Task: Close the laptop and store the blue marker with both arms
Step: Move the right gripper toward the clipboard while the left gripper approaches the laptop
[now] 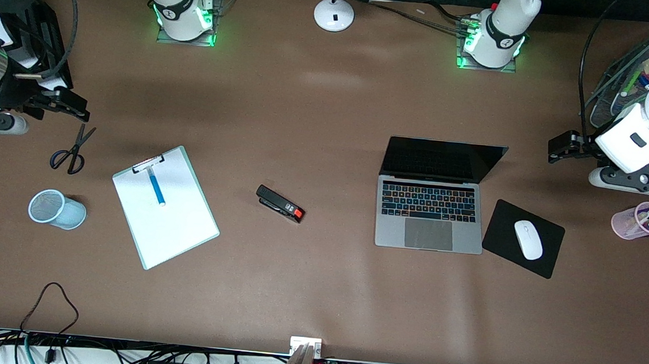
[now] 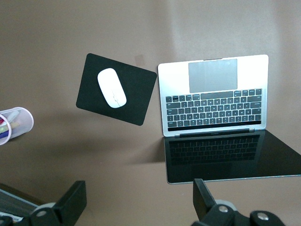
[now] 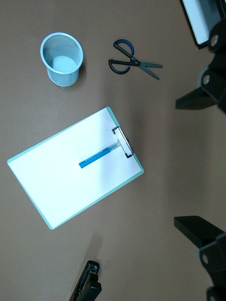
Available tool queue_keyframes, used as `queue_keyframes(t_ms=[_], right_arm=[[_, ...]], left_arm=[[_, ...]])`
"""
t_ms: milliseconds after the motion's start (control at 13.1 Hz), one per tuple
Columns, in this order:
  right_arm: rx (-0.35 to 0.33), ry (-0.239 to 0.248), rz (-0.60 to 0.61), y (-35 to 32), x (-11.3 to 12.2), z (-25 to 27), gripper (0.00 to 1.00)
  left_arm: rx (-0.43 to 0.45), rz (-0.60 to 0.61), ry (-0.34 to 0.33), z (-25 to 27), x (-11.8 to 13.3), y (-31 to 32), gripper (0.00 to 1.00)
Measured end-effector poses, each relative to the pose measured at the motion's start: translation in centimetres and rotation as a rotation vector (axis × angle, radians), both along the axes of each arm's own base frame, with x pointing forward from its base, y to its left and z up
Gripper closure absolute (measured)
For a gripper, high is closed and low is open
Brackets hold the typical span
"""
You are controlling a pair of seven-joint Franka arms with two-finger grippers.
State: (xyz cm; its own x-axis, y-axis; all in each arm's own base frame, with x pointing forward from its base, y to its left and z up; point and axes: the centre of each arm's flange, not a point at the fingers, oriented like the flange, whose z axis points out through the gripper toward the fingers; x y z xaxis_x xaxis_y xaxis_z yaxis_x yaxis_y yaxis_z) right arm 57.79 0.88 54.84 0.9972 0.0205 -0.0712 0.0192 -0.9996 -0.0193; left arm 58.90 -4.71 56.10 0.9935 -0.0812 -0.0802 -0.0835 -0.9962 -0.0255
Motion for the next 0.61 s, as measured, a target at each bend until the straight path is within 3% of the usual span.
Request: queue_keyframes(t_ms=[306, 613], right_arm=[[-0.002, 0.042, -0.001, 0.0, 2.0, -4.5, 0.0], [-0.004, 0.072, 0.011, 0.2, 4.8, -11.4, 0.0]], left_arm=[[0.002, -0.007, 0.057, -2.7, 0.7, -0.4, 0.0], [0.008, -0.009, 0.125, -4.1, 0.5, -0.6, 0.46]])
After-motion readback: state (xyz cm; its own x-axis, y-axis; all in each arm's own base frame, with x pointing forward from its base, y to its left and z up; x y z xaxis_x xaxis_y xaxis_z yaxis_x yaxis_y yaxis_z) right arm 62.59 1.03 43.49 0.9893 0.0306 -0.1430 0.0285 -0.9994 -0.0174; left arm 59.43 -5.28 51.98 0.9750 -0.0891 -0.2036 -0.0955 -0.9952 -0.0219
